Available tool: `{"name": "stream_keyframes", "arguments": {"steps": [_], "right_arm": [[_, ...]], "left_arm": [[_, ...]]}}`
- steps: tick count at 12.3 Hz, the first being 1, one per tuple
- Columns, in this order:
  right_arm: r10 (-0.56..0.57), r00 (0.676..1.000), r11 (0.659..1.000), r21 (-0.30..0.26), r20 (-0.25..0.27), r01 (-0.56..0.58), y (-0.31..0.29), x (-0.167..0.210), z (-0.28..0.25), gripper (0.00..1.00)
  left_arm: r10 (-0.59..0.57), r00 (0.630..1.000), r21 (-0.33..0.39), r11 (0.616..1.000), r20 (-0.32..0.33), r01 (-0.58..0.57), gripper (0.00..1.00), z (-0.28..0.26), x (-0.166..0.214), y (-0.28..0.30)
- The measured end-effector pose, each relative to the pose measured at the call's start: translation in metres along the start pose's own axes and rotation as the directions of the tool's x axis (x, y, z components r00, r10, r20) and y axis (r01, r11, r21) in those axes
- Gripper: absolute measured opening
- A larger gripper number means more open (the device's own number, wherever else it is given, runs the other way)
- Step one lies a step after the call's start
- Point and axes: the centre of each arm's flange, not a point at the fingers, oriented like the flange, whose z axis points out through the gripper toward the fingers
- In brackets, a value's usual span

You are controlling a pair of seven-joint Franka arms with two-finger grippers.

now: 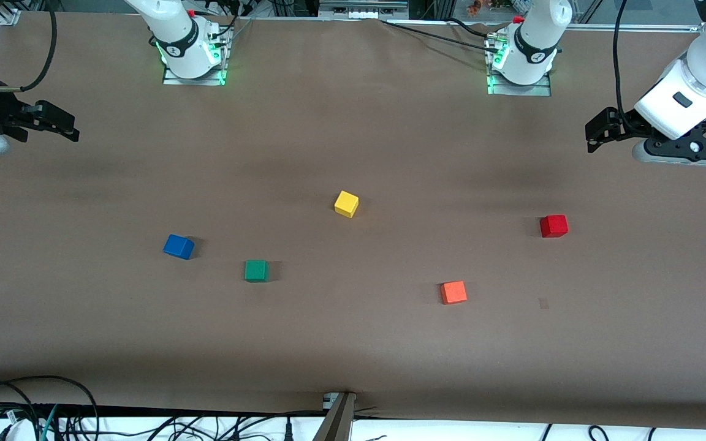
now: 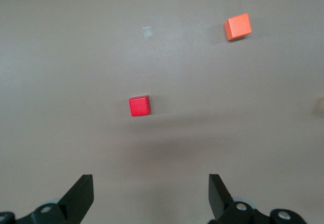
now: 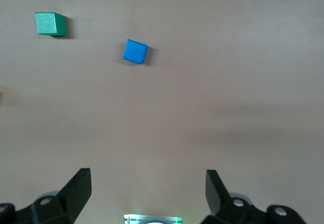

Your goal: Pass red block to right arm, stack on blue

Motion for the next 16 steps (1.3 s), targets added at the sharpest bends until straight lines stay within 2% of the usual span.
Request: {"name": "stream_keyframes", "arguments": {"steps": [16], "right_arm": [[0.0, 1.0, 1.0, 0.0, 0.003, 0.0, 0.0, -0.0003, 0.0002, 1.0]], "left_arm": [[-0.002, 1.0, -0.002, 1.0, -0.001, 0.002, 1.0, 0.0007, 0.0035, -0.002]]}}
